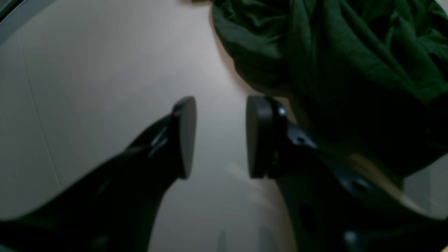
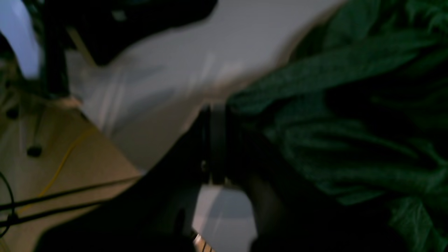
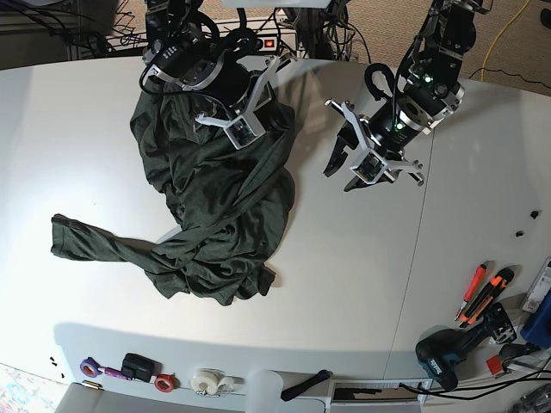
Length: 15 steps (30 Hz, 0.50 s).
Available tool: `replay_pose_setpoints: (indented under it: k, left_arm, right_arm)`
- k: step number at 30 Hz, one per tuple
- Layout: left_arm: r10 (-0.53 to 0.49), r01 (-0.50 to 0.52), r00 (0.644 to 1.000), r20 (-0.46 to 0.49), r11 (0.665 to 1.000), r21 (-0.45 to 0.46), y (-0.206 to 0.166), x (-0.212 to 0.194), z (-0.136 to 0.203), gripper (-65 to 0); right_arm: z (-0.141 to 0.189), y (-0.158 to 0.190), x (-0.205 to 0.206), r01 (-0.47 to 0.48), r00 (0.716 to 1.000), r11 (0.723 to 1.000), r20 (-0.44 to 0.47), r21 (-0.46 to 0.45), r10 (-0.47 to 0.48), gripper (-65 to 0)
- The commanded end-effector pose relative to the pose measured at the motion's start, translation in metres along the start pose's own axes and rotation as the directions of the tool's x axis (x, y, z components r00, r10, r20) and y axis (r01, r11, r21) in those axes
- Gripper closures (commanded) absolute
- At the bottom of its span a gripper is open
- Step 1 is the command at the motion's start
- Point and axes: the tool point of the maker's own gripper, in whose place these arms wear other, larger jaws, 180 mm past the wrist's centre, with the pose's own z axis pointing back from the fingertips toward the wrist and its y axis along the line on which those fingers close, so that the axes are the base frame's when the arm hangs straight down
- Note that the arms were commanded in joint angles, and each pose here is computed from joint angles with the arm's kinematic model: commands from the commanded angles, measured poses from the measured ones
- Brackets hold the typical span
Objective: Layout the t-shirt on the table in an organized manner, then fold the t-shirt properly
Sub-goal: 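Drag the held shirt away from the sleeve with the right gripper, then release the shirt and reach the right gripper to the shirt's hem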
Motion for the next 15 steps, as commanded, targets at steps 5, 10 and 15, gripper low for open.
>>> replay_pose_setpoints:
  k: [5, 10, 15]
  left_arm:
    - [-0.008, 0.008, 0.999, 0.044, 1.000, 0.006, 0.003, 0.013, 0.002, -24.7]
    - [-0.008, 0.008, 0.999, 0.045, 1.000, 0.006, 0.003, 0.013, 0.002, -24.7]
    - [-0.008, 0.008, 0.999, 0.045, 1.000, 0.005, 0.003, 0.013, 0.002, -24.7]
  right_arm:
    - [0.003, 0.004, 0.012, -0.012, 0.999, 1.000, 0.049, 0.017, 0.011, -27.1]
    - [0.003, 0.004, 0.020, -0.012, 0.996, 1.000, 0.092, 0.017, 0.011, -27.1]
    - [0.004, 0.003, 0.025, -0.014, 0.993, 1.000, 0.115, 0.013, 0.013, -27.1]
